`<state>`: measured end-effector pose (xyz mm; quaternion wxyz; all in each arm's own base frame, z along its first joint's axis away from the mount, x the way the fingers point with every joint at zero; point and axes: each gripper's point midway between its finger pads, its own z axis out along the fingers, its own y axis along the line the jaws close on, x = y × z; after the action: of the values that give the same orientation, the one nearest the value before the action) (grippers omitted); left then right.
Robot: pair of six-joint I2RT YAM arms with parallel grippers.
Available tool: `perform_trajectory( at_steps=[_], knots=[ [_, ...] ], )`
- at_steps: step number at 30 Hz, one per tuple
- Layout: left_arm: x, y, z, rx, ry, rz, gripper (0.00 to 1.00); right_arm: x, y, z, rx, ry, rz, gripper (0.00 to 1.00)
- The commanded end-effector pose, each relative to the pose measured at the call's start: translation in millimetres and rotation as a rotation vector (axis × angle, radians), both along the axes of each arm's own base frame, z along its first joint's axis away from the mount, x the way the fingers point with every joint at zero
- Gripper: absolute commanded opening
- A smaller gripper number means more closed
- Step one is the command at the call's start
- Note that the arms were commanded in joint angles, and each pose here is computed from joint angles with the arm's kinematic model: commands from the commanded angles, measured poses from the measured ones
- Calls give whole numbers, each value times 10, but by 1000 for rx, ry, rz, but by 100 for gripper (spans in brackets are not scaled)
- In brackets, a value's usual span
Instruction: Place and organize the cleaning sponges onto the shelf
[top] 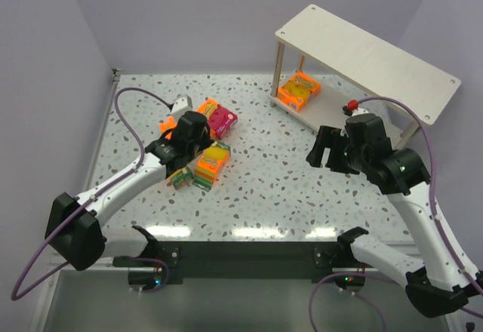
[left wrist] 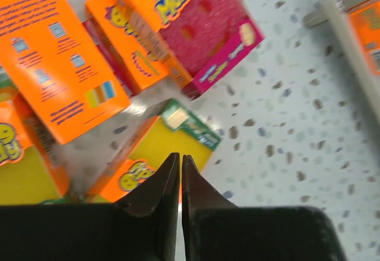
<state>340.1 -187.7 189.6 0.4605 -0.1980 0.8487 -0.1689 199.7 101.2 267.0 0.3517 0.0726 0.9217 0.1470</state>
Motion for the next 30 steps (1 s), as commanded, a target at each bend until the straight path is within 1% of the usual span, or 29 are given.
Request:
perform_trajectory(
  at_steps=[1,3,5,8,10,11,13,14,15,17,18,20,22,24,26,30],
  knots=[
    [-183,299,-347,203,69,-43,10,69,266,37,95,-27,103,82],
    [-177,392,-479,273,110,-45,0,81,329,-21,112,-18,125,80],
    [-104,513,-510,334,122,2,0,85,375,-66,124,-4,144,79],
    [-6,702,-539,352,141,68,0,88,381,-111,117,2,154,79],
    [65,737,-575,366,141,69,0,82,374,-128,111,5,156,79],
    [102,772,-715,380,182,68,0,75,376,-142,113,7,156,79],
    [163,771,-822,416,218,37,0,68,373,-151,115,10,153,79],
    [170,727,-968,430,256,4,0,57,368,-156,112,12,154,79],
    [204,684,-989,437,256,-32,0,54,349,-149,109,9,146,79],
    [235,540,-1016,400,243,-97,0,47,318,-145,97,6,139,79],
    [203,523,-1068,403,246,-128,0,45,300,-142,92,3,132,79],
    [187,524,-1114,407,254,-136,0,44,285,-150,87,3,125,80],
    [124,549,-1236,429,294,-153,0,40,282,-159,85,4,126,80],
    [28,483,-1311,409,329,-207,0,35,275,-175,82,9,123,80],
    [-54,379,-1299,371,317,-259,0,21,261,-197,76,15,120,81],
    [-295,453,-1535,379,395,-284,0,16,266,-234,82,17,120,81]
  ],
)
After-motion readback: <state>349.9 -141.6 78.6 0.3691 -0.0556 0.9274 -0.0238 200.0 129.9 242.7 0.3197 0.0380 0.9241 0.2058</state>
